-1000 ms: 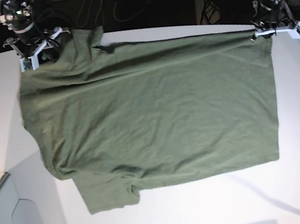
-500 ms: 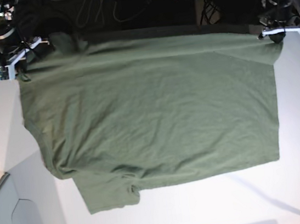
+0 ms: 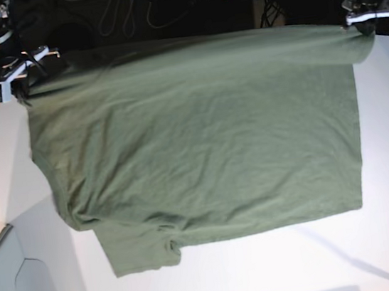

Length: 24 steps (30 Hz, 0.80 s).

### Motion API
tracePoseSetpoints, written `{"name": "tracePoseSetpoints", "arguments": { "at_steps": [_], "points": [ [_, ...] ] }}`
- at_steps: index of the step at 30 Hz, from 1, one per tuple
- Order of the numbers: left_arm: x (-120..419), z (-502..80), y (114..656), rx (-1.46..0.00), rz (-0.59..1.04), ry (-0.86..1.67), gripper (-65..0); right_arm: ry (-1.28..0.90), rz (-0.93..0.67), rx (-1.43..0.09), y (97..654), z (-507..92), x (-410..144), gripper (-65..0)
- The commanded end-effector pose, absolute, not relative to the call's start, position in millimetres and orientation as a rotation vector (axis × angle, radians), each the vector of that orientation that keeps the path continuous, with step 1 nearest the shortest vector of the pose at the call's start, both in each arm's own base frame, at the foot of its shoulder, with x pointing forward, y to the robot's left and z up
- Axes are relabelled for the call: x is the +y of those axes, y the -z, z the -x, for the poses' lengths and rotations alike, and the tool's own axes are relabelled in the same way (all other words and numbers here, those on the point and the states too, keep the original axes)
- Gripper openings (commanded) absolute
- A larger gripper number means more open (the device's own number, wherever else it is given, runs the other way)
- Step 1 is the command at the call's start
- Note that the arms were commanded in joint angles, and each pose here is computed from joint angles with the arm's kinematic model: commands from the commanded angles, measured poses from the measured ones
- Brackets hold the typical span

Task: Layout the t-shirt on the table in an organized manner, then fold the t-shirt properly
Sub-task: 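Lift the held shirt edge with both grippers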

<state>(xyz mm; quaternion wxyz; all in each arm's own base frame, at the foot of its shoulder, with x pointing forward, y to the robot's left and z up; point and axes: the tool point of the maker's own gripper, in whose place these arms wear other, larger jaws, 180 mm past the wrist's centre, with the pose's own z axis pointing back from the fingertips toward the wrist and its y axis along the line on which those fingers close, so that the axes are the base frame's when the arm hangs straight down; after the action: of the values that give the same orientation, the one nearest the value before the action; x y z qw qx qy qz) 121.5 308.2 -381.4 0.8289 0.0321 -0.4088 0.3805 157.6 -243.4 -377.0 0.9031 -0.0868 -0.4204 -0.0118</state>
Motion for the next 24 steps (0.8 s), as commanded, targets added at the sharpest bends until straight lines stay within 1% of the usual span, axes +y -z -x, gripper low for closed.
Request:
{"name": "tracePoseSetpoints", "arguments": {
  "at_steps": [1, 7, 12, 15, 20, 24],
  "points": [
    [319.0, -117.2, 370.9, -0.901, -0.098, -0.812, -65.0, 0.014, 0.182, -0.915, 366.5, -163.9, -243.4, -65.0],
    [319.8, -120.5, 369.9, -0.916, -0.076, -0.834, -65.0, 0.019, 0.177, -0.974, 357.3, -187.0, -241.9, -65.0],
    [321.1, -141.7, 369.2, -0.956, -0.048, -0.856, -65.0, -0.004, 0.146, -1.039, 346.9, -214.9, -228.8, -65.0],
    [323.6, -159.3, 369.5, -0.985, -0.026, -0.869, -65.0, -0.001, 0.109, -1.057, 351.2, -232.2, -220.0, -65.0],
    [331.6, -193.3, 372.2, -1.025, 0.014, -0.89, -65.0, 0.004, 0.072, -1.046, 371.7, -262.5, -223.5, -65.0],
    [344.0, -217.9, 366.2, -1.061, 0.024, -0.88, -65.0, -0.004, 0.056, -1.062, 374.0, -287.2, -225.6, -65.0]
  ]
}}
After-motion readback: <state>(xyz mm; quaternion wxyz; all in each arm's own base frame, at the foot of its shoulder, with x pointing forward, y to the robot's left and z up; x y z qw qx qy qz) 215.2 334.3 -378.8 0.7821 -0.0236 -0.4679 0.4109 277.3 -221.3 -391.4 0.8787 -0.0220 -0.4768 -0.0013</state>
